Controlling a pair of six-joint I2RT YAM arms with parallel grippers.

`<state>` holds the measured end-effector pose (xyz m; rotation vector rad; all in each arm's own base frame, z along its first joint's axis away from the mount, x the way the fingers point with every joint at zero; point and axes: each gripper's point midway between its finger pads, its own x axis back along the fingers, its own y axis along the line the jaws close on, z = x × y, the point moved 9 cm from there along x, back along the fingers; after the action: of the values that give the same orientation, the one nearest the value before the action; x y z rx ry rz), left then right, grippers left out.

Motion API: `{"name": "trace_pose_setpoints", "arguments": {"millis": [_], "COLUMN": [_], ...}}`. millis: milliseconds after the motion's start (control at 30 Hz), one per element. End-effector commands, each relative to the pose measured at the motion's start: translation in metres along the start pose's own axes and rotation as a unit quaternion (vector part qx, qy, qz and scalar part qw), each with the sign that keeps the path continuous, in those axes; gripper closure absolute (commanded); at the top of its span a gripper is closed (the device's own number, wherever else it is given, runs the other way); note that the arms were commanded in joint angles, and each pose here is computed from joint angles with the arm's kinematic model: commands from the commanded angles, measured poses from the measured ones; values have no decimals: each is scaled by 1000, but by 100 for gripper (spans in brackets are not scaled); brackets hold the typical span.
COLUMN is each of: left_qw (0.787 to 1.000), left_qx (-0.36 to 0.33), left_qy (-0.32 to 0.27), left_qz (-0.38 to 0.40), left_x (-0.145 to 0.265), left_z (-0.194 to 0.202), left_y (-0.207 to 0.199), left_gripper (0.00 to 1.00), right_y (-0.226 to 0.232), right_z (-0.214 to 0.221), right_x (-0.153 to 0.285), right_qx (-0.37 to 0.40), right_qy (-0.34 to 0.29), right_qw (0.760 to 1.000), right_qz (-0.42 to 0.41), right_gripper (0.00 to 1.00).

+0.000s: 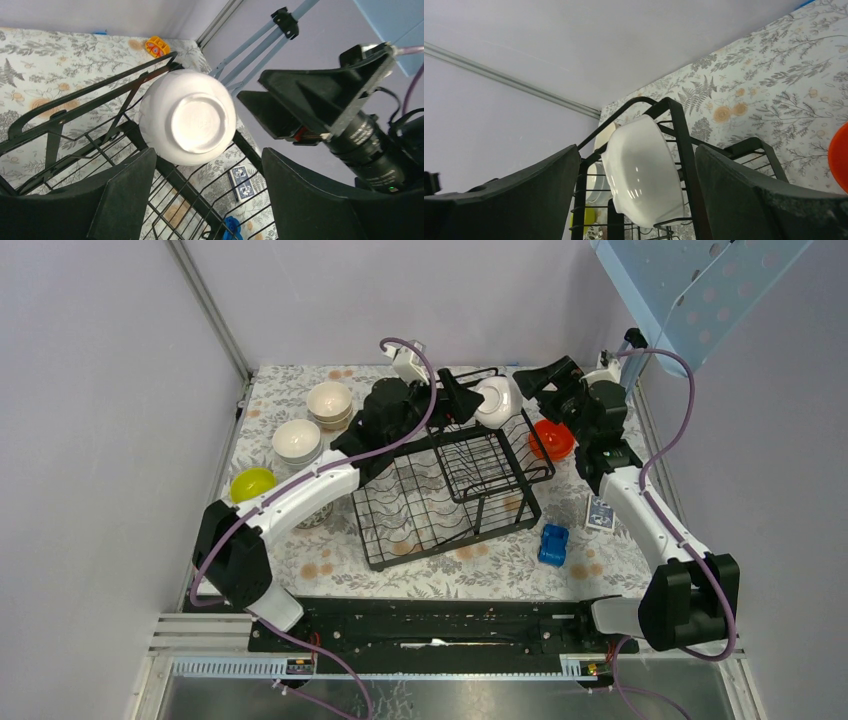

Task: Unload the bowls from the dish rack
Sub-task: Pick up the bowl from the dish rack.

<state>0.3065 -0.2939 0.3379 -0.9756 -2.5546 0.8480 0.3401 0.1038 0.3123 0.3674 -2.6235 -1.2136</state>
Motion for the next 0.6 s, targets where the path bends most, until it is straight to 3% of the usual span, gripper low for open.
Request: {"name": "trace_pose_setpoints", "arguments": {"millis": [0,367,567], "left_qw": [1000,1000,1000], "left_qx": [5,7,12], "left_qy": [-18,-7,5], "left_qz": [11,4,-7], "left_x": [-5,-8,-15], "left_z": [-12,-5,3], "left_y": [-7,-1,5], "left_gripper": [20,23,29], "right_y": [15,9,13], "right_z": [-10,2,5], "right_x": [0,1,-4], "right_qx": [-2,-22,-27], "right_qy": [-20,4,31], "right_qw": [999,998,996], "right_qz": [-49,-56,-78], "right_gripper": [9,8,10]}}
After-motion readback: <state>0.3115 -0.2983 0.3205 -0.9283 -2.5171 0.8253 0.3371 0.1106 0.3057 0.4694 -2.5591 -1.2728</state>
